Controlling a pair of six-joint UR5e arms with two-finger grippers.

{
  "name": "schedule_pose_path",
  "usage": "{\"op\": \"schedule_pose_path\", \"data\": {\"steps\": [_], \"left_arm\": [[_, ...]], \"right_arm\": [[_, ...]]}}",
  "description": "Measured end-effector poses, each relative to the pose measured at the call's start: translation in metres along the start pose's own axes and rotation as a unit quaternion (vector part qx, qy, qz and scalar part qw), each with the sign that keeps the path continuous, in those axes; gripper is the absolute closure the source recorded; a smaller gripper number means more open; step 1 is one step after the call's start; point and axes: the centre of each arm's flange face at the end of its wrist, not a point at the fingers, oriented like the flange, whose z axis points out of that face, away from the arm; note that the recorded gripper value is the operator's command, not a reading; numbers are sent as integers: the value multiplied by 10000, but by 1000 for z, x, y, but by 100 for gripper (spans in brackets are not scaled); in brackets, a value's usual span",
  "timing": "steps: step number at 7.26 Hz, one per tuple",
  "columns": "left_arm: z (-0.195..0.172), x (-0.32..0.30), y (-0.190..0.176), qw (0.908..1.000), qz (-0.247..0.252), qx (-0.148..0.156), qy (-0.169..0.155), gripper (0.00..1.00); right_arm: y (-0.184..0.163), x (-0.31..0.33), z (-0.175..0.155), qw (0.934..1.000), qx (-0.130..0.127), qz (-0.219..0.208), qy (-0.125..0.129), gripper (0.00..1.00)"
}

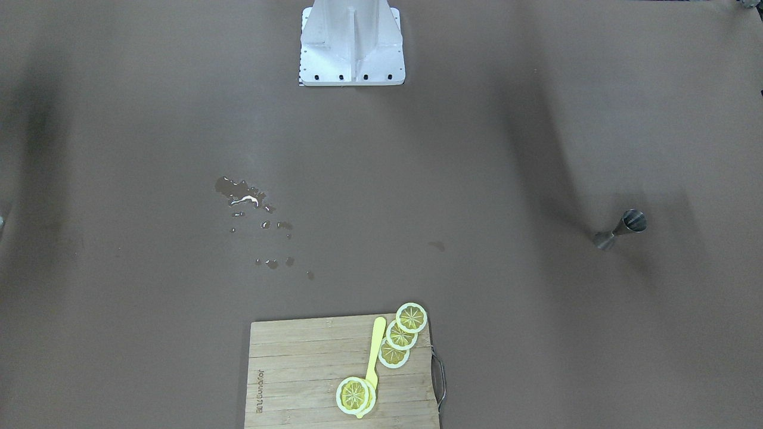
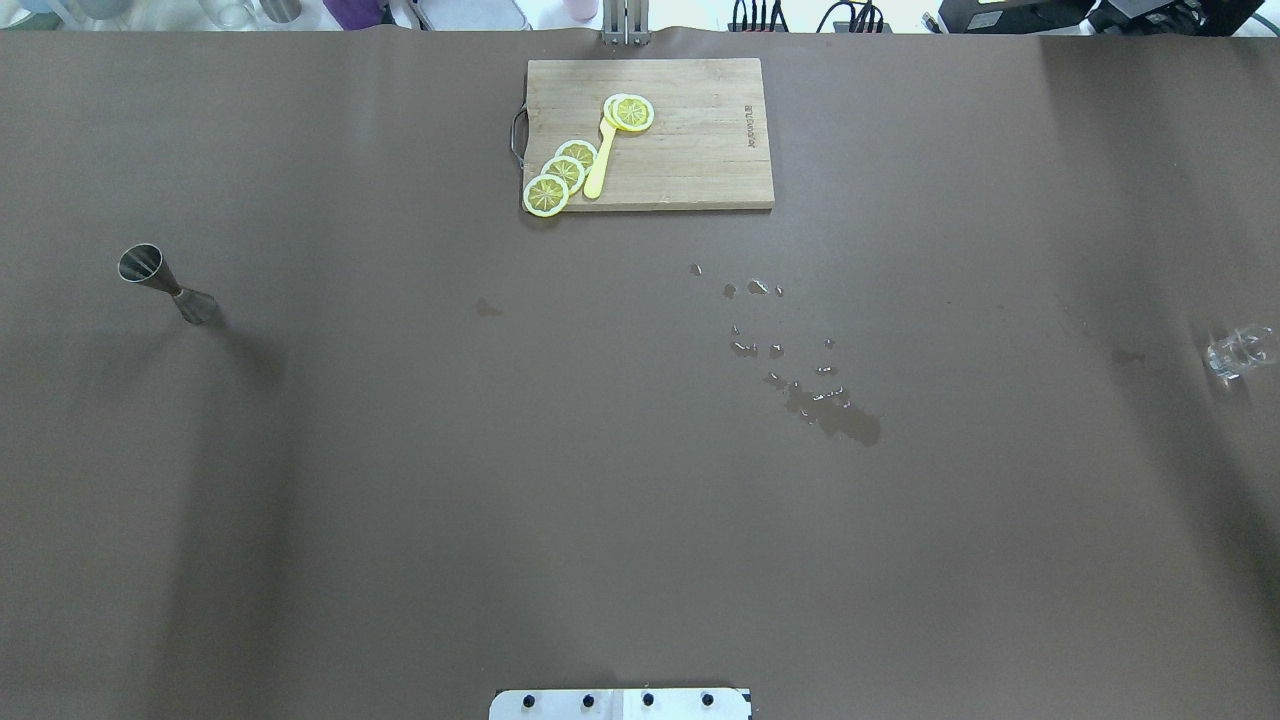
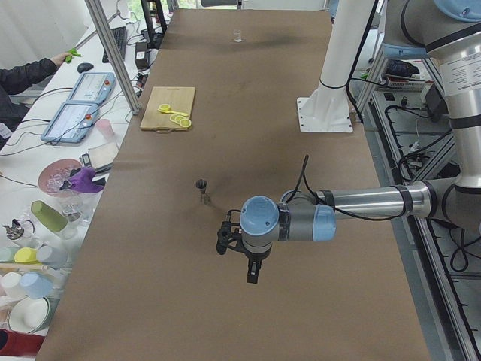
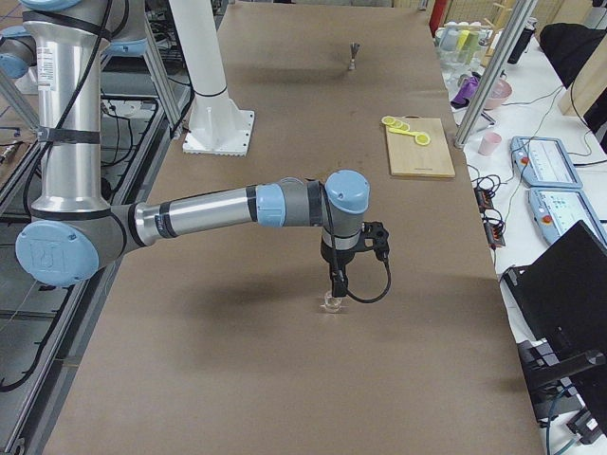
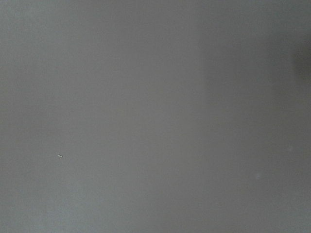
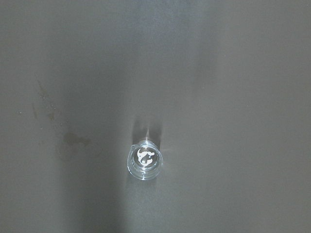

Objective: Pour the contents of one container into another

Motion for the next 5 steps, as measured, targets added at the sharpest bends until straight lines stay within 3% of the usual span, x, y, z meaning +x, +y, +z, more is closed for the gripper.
{"op": "schedule_pose_path", "data": {"steps": [5], "left_arm": [[-9,8,-12,9999,94,62,4,2]], "right_arm": [[-6,-6,-1,10000,5,-58,-41,0]]}}
